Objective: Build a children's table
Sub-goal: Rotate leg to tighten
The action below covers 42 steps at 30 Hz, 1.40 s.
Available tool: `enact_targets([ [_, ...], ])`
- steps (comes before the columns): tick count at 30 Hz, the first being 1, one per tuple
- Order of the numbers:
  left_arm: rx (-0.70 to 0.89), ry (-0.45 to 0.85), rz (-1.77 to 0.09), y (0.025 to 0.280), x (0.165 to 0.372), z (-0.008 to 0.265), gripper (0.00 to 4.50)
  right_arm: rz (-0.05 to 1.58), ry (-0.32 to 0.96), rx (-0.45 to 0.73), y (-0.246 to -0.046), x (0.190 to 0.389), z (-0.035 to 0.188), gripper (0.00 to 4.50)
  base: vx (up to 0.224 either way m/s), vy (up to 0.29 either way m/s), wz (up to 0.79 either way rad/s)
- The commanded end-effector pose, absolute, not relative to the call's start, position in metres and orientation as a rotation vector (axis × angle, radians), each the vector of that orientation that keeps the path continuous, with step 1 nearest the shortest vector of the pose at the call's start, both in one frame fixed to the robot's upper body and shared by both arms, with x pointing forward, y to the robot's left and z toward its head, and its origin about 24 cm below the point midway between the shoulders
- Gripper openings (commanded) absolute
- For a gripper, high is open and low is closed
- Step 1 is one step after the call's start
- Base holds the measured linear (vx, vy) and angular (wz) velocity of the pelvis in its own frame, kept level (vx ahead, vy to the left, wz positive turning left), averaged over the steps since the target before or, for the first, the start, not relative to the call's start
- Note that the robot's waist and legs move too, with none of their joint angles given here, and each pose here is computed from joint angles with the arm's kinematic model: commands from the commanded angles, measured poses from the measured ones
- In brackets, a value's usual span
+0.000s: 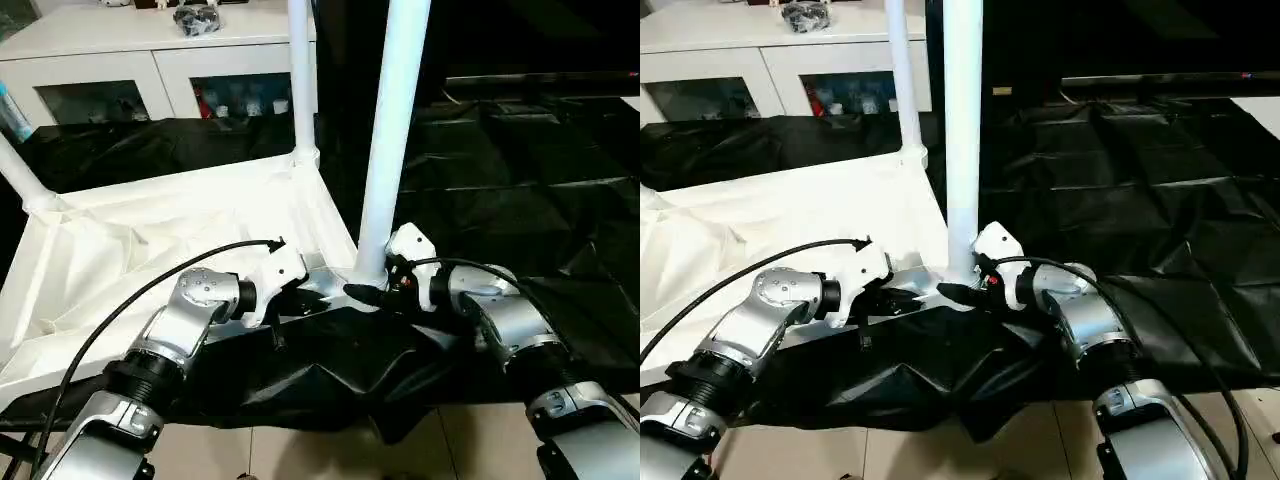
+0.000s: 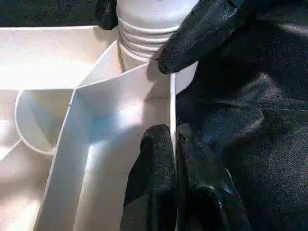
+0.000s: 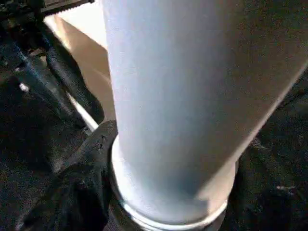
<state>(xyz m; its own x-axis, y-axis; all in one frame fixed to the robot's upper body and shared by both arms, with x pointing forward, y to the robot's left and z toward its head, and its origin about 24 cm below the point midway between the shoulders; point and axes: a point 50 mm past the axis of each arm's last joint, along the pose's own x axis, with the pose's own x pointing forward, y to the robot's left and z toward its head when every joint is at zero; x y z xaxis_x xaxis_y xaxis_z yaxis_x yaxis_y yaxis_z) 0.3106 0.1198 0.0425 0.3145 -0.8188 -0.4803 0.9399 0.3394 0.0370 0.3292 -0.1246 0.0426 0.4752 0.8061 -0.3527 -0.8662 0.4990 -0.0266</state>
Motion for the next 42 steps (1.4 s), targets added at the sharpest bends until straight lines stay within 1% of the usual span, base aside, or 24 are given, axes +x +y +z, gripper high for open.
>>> enact_targets([
  [1,0.276,0.45,-1.153,0.112,0.309,0.031,0.0,0.889,0.285,-0.171,-0.123,0.338,0.043,2.77,0.0,0.0,0.0],
  [2,0.276,0.45,-1.153,0.112,0.309,0.031,0.0,0.889,0.285,-0.171,-0.123,0.338,0.043,2.77,0.0,0.0,0.0],
  [4,0.257,0.442,-1.056,0.098,0.318,0.031,0.0,0.7,0.31,-0.09,-0.115,0.345,0.036,2.76,0.0,0.0,0.0],
  [5,0.257,0.442,-1.052,0.098,0.319,0.031,0.0,0.695,0.31,-0.087,-0.115,0.345,0.036,2.76,0.0,0.0,0.0],
  [8,0.239,0.424,-0.983,0.08,0.327,0.033,0.0,0.523,0.343,-0.035,-0.105,0.351,0.029,2.76,0.0,0.0,0.0],
  [9,0.235,0.419,-0.972,0.075,0.328,0.034,0.0,0.485,0.353,-0.026,-0.103,0.352,0.027,2.76,0.0,0.0,0.0],
  [11,0.23,0.407,-0.973,0.068,0.329,0.035,0.0,0.471,0.356,-0.048,-0.096,0.352,0.026,2.76,0.0,0.0,0.0],
  [12,0.224,0.373,-0.997,0.057,0.33,0.04,0.0,0.536,0.325,-0.096,-0.079,0.349,0.027,2.76,0.0,0.0,0.0],
  [13,0.225,0.358,-1.014,0.053,0.33,0.042,0.0,0.571,0.305,-0.091,-0.074,0.348,0.029,3.1,0.0,0.0,0.0],
  [14,0.229,0.351,-1.022,0.052,0.33,0.043,0.0,0.584,0.298,-0.081,-0.073,0.347,0.03,3.31,0.0,0.0,0.0],
  [15,0.236,0.344,-1.036,0.053,0.33,0.043,0.0,0.601,0.286,-0.076,-0.074,0.347,0.032,3.31,0.0,0.0,0.0],
  [16,0.242,0.341,-1.049,0.055,0.329,0.043,0.0,0.617,0.273,-0.073,-0.075,0.348,0.034,3.45,0.0,0.0,0.0],
  [18,0.256,0.333,-1.093,0.062,0.327,0.043,0.0,0.67,0.247,-0.064,-0.082,0.349,0.04,3.54,0.0,0.0,0.0],
  [20,0.261,0.334,-1.115,0.066,0.325,0.043,0.0,0.698,0.237,-0.067,-0.085,0.35,0.043,3.84,0.0,0.0,0.0],
  [23,0.276,0.356,-1.208,0.082,0.318,0.041,0.0,0.869,0.238,-0.176,-0.1,0.345,0.049,4.03,0.0,0.0,0.0],
  [27,0.301,0.4,-1.302,0.096,0.311,0.038,0.0,1.044,0.258,-0.253,-0.117,0.336,0.052,4.03,0.0,0.0,0.0],
  [28,0.309,0.416,-1.331,0.102,0.309,0.037,0.0,1.117,0.267,-0.272,-0.122,0.33,0.053,4.03,0.0,0.0,0.0],
  [29,0.311,0.418,-1.337,0.103,0.308,0.037,0.0,1.131,0.268,-0.276,-0.122,0.329,0.054,4.03,0.0,0.0,0.0],
  [30,0.316,0.44,-1.376,0.109,0.306,0.037,0.0,1.233,0.295,-0.287,-0.127,0.321,0.055,4.03,0.0,0.0,0.0],
  [31,0.317,0.447,-1.387,0.111,0.305,0.037,0.0,1.262,0.307,-0.286,-0.128,0.318,0.055,4.03,0.0,0.0,0.0],
  [35,0.336,0.466,-1.444,0.117,0.301,0.038,0.0,1.344,0.346,-0.305,-0.132,0.311,0.055,4.03,0.0,0.0,0.0],
  [37,0.342,0.481,-1.495,0.121,0.299,0.039,0.0,1.38,0.361,-0.307,-0.133,0.309,0.056,3.66,0.0,0.0,0.0],
  [40,0.346,0.483,-1.506,0.122,0.298,0.04,0.0,1.387,0.361,-0.301,-0.133,0.308,0.057,3.62,0.0,0.0,0.0],
  [42,0.342,0.489,-1.518,0.124,0.298,0.041,0.0,1.42,0.366,-0.268,-0.131,0.305,0.059,3.36,0.0,0.0,0.0],
])
